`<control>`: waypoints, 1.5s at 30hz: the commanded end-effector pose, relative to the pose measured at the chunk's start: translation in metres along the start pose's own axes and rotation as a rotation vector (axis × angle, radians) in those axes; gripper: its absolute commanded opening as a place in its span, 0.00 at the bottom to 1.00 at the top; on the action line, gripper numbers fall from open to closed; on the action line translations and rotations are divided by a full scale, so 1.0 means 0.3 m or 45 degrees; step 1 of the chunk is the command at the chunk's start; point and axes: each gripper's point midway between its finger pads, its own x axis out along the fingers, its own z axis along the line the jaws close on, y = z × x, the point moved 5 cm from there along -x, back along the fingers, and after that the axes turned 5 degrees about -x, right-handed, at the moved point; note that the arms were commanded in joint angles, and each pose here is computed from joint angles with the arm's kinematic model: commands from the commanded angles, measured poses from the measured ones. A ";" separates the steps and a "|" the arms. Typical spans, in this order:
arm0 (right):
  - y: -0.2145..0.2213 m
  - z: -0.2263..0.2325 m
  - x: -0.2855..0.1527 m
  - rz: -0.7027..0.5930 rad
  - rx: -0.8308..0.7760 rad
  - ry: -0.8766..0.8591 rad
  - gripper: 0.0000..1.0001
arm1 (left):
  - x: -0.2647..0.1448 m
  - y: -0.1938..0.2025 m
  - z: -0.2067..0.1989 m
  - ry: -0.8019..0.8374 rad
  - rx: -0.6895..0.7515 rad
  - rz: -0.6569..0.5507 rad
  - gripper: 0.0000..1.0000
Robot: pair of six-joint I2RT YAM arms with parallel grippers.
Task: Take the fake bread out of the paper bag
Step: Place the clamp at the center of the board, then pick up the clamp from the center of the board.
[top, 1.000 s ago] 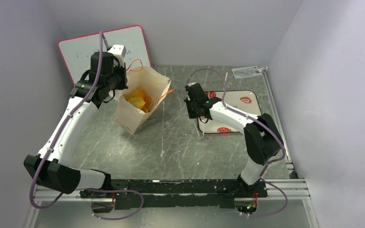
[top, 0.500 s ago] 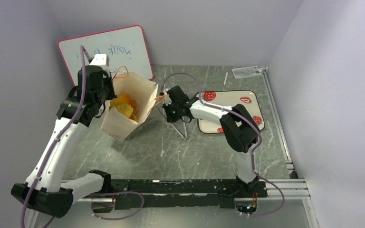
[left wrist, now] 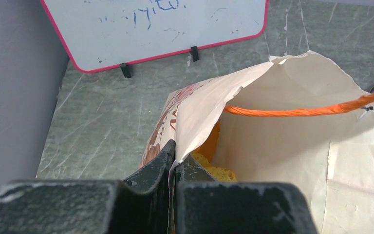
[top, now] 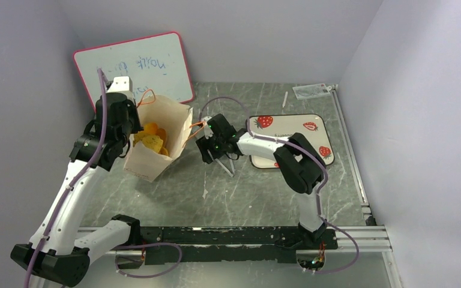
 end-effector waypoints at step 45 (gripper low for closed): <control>0.128 0.019 -0.080 -0.496 0.076 0.564 0.97 | -0.064 0.045 0.062 0.067 0.096 -0.261 0.07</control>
